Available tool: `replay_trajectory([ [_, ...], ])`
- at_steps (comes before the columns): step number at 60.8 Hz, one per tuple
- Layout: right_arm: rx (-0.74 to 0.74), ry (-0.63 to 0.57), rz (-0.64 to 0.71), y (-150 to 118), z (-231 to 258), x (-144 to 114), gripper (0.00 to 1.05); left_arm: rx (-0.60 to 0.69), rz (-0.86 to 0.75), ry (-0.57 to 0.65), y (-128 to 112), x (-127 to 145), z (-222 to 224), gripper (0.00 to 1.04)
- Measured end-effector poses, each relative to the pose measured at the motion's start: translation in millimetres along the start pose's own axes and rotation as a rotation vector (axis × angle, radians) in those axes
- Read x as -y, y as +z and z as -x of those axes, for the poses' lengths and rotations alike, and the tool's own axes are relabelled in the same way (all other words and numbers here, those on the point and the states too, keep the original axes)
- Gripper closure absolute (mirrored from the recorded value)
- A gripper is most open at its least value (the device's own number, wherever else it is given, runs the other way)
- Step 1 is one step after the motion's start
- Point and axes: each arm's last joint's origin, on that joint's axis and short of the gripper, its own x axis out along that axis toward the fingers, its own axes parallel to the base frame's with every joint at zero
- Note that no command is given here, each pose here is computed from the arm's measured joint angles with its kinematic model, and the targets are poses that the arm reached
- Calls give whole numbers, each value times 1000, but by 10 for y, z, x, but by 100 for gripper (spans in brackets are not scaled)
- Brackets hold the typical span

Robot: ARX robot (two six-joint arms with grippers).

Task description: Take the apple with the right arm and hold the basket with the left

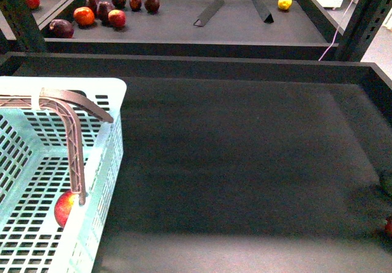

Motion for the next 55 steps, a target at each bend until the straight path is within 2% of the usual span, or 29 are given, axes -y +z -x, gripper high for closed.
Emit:
replay_trajectory([
  [38, 0, 0, 0, 0, 0, 0, 9, 11, -6, 1, -274, -7, 379, 101],
  [55, 0, 0, 0, 0, 0, 0, 9, 20, -8, 0, -257, -6, 468, 101],
])
